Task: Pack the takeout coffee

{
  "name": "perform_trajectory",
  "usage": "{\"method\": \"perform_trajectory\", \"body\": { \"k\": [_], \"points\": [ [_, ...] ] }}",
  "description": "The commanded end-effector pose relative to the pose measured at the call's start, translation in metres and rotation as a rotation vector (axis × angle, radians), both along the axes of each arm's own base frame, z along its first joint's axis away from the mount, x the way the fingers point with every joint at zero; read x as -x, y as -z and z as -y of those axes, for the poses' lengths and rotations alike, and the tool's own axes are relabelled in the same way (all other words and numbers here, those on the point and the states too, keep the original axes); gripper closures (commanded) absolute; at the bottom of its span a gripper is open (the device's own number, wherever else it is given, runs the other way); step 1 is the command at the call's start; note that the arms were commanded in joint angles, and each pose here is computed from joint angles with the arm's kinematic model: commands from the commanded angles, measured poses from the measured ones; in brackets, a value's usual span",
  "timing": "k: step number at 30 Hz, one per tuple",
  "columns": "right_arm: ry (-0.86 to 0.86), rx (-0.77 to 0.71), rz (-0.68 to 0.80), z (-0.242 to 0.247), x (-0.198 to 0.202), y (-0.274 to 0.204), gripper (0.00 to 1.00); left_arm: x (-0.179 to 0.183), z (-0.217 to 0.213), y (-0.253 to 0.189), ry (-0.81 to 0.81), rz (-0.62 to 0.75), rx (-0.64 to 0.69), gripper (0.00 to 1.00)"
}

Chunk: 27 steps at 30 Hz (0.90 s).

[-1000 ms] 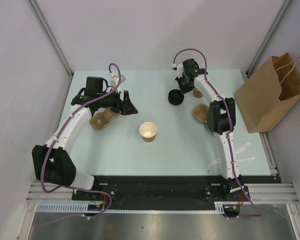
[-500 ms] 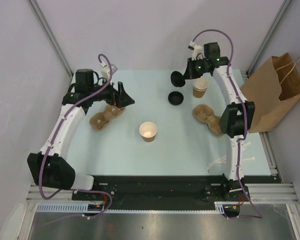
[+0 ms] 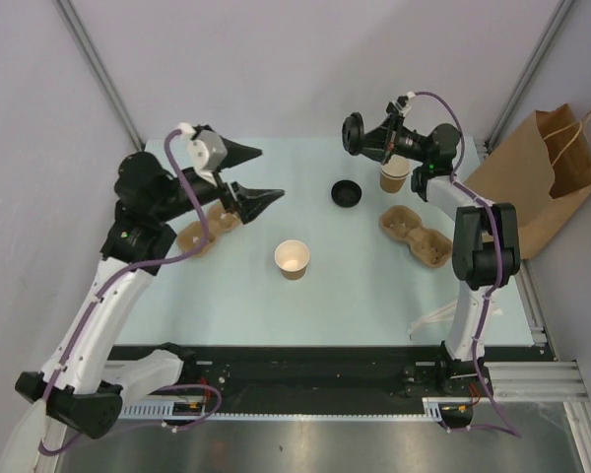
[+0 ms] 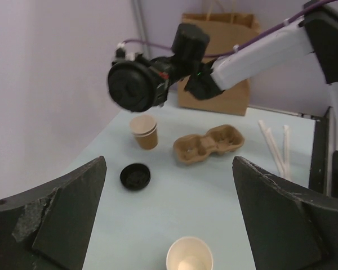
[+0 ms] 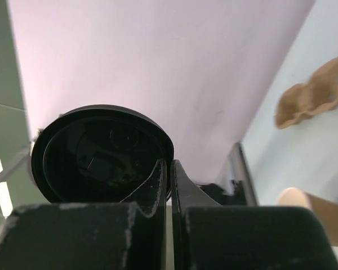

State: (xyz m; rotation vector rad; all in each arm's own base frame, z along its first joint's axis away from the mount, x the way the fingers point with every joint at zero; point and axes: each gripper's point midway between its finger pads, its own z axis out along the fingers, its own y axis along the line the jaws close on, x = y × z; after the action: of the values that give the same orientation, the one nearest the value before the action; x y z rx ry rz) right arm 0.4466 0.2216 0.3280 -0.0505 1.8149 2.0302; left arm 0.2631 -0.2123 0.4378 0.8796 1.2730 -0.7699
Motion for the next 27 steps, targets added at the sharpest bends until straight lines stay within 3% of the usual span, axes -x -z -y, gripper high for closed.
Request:
{"method": "perform_trajectory", "body": {
  "k": [1,5,9,16,19,27],
  "points": [
    [-0.103,-0.220,0.174,0.002,0.077,-0.084,1.00,-0.003,0.039,-0.011,0.035,0.120,0.013,0.02],
    [-0.141,-0.250,0.163,-0.007,0.096,-0.096,1.00,0.015,0.074,-0.021,0.101,0.259,-0.006,0.04],
    [-0.263,-0.162,0.226,-0.032,0.132,-0.089,1.00,0.010,0.077,-0.025,0.044,0.335,0.006,0.09],
    [-0.486,-0.051,0.418,-0.069,0.208,-0.084,1.00,0.019,0.075,-0.018,0.071,0.198,0.084,0.30],
    [-0.477,-0.087,0.400,-0.073,0.207,-0.090,1.00,0.030,0.072,-0.011,0.090,0.154,0.110,0.38],
    [-0.375,-0.203,0.349,-0.077,0.179,-0.098,1.00,0.040,0.060,-0.013,0.051,0.188,0.141,0.42]
  ]
}}
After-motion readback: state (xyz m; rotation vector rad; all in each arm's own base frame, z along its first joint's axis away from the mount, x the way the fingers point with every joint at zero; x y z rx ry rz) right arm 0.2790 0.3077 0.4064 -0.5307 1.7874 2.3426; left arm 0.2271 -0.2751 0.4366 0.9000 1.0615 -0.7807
